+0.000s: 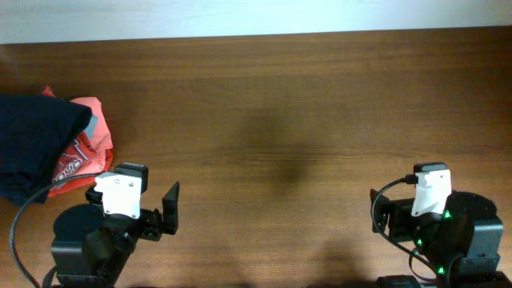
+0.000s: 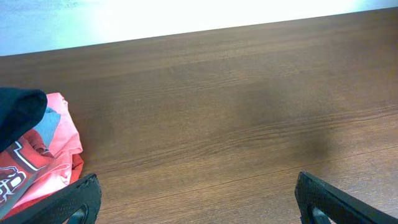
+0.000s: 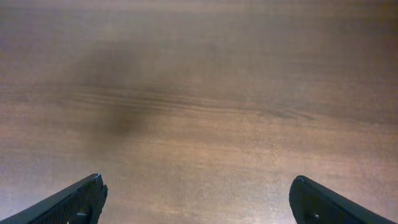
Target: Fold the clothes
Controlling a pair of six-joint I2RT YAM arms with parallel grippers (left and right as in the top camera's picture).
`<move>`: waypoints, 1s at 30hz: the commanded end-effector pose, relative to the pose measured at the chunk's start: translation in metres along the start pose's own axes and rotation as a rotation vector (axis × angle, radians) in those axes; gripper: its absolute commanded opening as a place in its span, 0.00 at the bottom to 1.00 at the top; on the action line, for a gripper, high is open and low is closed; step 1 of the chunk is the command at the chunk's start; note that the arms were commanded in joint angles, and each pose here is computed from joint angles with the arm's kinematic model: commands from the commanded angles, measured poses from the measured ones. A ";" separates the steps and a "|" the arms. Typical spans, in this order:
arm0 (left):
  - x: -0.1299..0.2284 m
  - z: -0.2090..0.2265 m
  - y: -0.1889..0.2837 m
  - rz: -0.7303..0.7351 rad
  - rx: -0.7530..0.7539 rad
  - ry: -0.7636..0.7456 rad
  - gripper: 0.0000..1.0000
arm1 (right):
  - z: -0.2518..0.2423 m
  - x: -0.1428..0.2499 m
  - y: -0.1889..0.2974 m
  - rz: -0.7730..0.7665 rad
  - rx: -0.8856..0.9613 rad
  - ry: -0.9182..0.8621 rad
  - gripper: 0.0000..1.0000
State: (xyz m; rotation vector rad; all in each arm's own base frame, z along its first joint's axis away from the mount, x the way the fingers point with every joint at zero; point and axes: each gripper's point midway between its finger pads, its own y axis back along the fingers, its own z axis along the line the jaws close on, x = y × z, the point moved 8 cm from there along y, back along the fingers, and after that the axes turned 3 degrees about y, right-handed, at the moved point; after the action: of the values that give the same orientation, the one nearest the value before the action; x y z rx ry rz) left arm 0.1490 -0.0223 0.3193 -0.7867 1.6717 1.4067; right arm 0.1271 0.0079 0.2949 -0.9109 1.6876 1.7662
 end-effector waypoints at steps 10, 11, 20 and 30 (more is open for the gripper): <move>0.002 0.001 -0.001 0.008 -0.004 0.017 0.99 | 0.009 0.051 0.009 -0.378 -0.018 0.040 0.99; 0.002 0.001 -0.001 0.008 -0.004 0.016 0.99 | 0.009 0.054 0.004 -0.400 -0.022 0.034 0.98; 0.003 0.001 -0.001 0.009 -0.004 0.016 0.99 | 0.008 0.045 -0.047 -0.583 -0.050 0.061 0.98; 0.002 0.001 -0.001 0.008 -0.004 0.016 0.99 | 0.004 0.053 -0.093 -0.808 -0.026 0.101 0.99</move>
State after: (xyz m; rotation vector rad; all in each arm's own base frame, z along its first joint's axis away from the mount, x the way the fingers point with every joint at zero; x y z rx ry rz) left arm 0.1493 -0.0223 0.3178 -0.7845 1.6794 1.4112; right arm 0.1593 0.0158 0.2158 -1.4561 1.0830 1.1774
